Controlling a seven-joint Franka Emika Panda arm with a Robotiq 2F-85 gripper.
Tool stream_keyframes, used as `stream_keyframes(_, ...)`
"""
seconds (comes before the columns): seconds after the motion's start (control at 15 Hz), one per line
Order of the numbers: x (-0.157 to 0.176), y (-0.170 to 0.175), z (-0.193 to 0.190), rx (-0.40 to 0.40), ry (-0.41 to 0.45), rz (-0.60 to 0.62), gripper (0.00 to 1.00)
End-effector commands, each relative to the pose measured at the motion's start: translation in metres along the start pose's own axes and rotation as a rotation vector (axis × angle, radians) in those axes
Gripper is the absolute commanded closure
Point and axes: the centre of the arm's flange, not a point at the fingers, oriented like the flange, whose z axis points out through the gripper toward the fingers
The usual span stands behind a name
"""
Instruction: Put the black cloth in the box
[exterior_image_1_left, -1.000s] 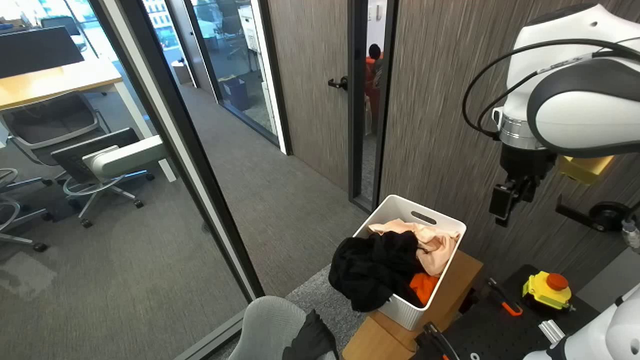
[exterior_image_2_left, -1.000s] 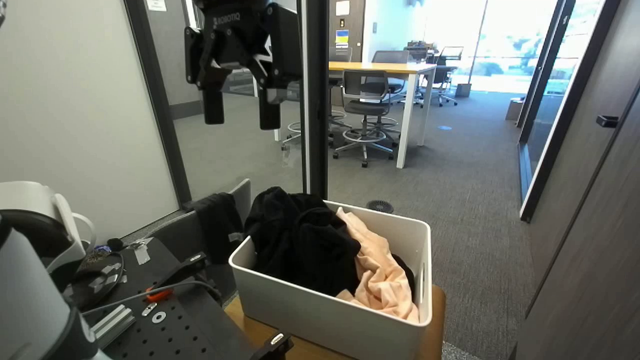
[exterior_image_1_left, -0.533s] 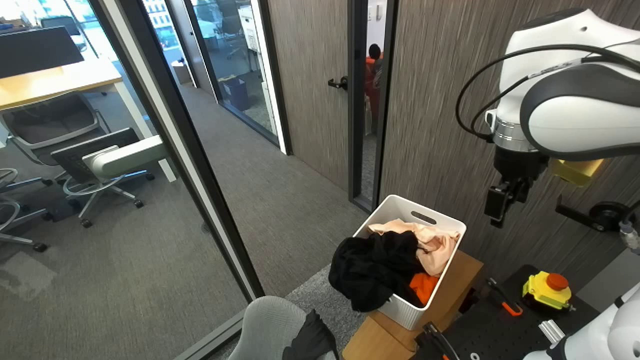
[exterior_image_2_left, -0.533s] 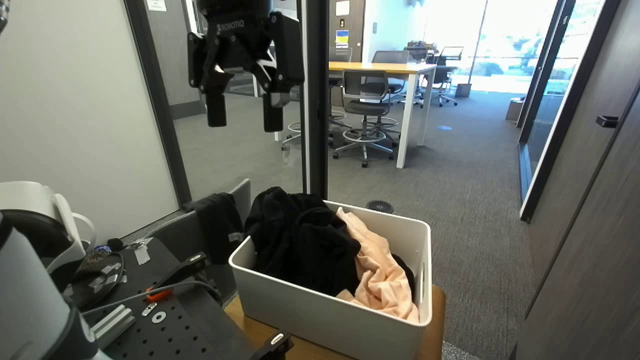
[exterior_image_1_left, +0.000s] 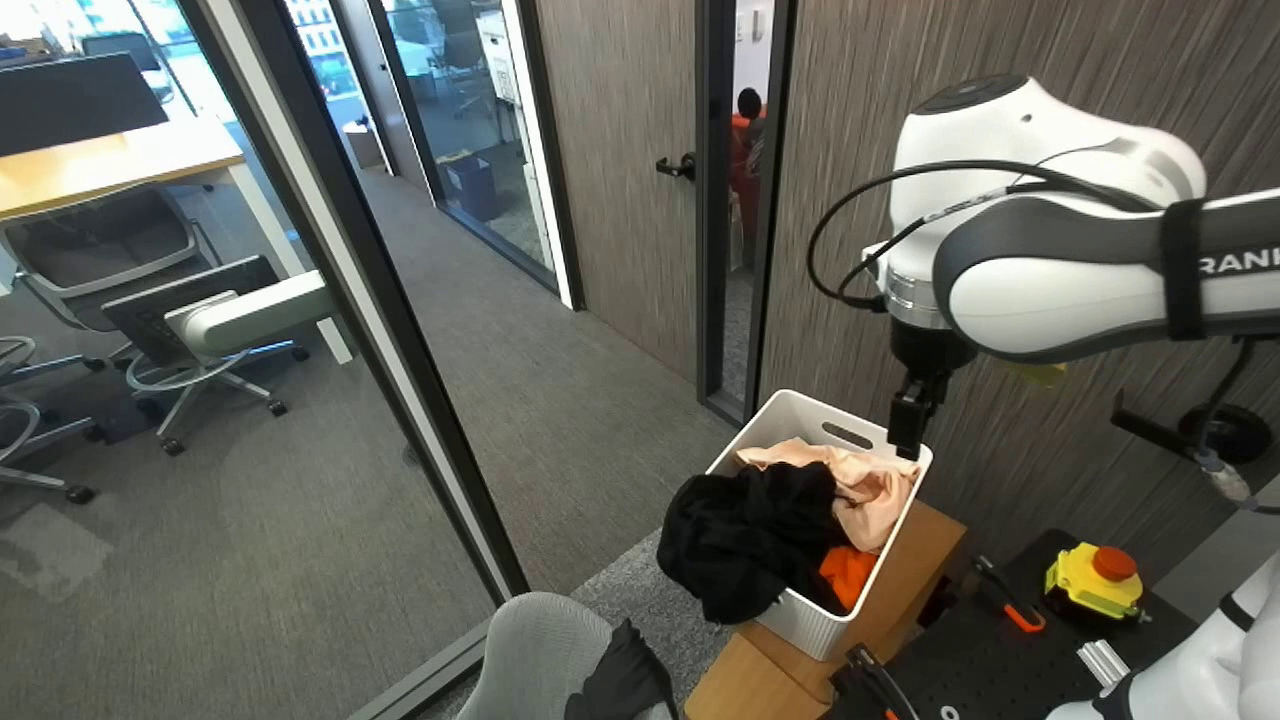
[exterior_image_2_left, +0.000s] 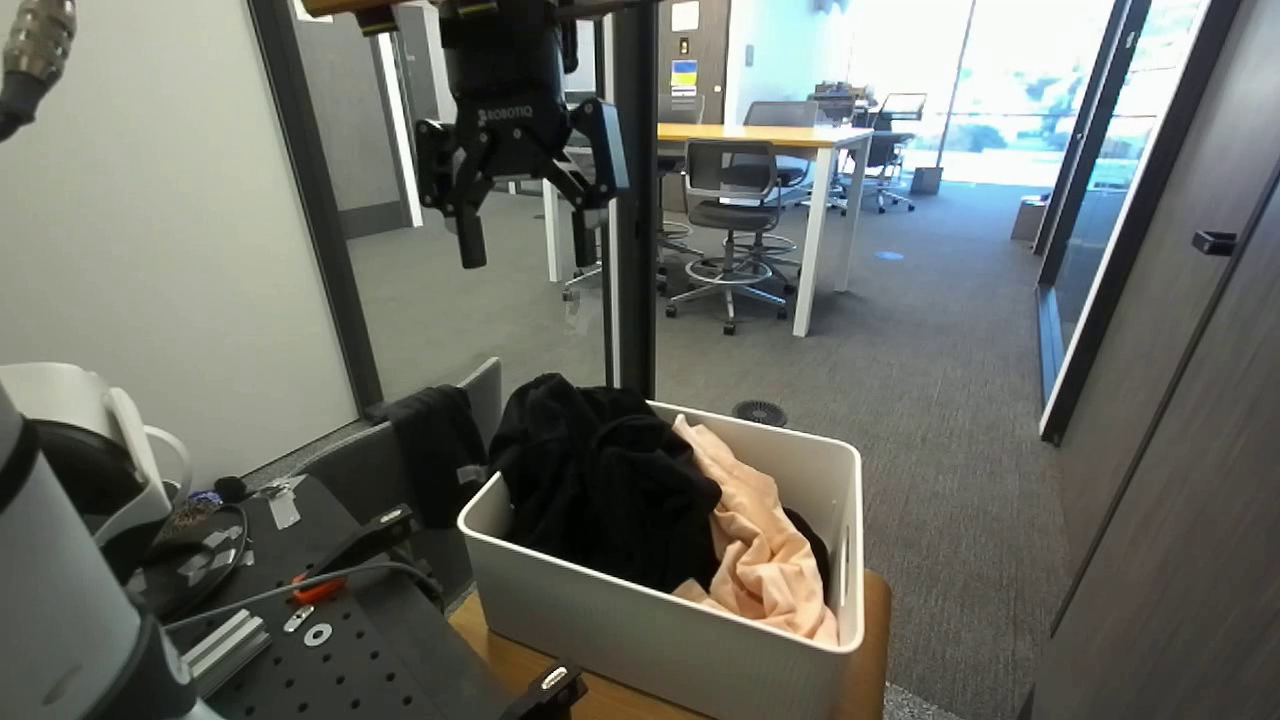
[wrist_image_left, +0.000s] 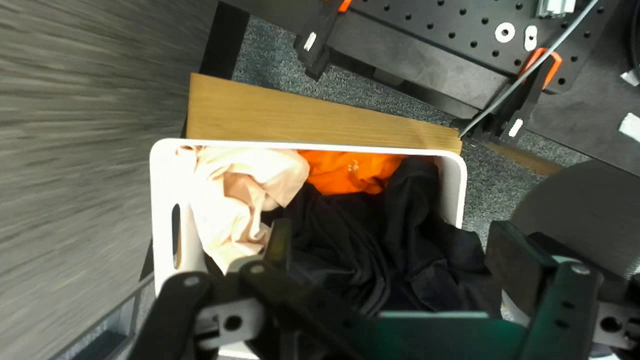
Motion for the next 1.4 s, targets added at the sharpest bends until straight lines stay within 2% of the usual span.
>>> stream_keyframes(0.0,0.060,-0.019,0.007,-0.018,0.008,-0.195,0.00)
stream_keyframes(0.27,0.098,-0.055,0.029,-0.015,0.023,-0.412,0.00)
stream_keyframes(0.67,0.141,-0.118,0.059,0.034,0.065,-0.729,0.00)
stream_keyframes(0.87,0.157,-0.154,0.072,0.077,0.096,-0.875,0.00)
stream_keyframes(1.33,0.182,-0.248,0.104,0.159,0.103,-1.165,0.00)
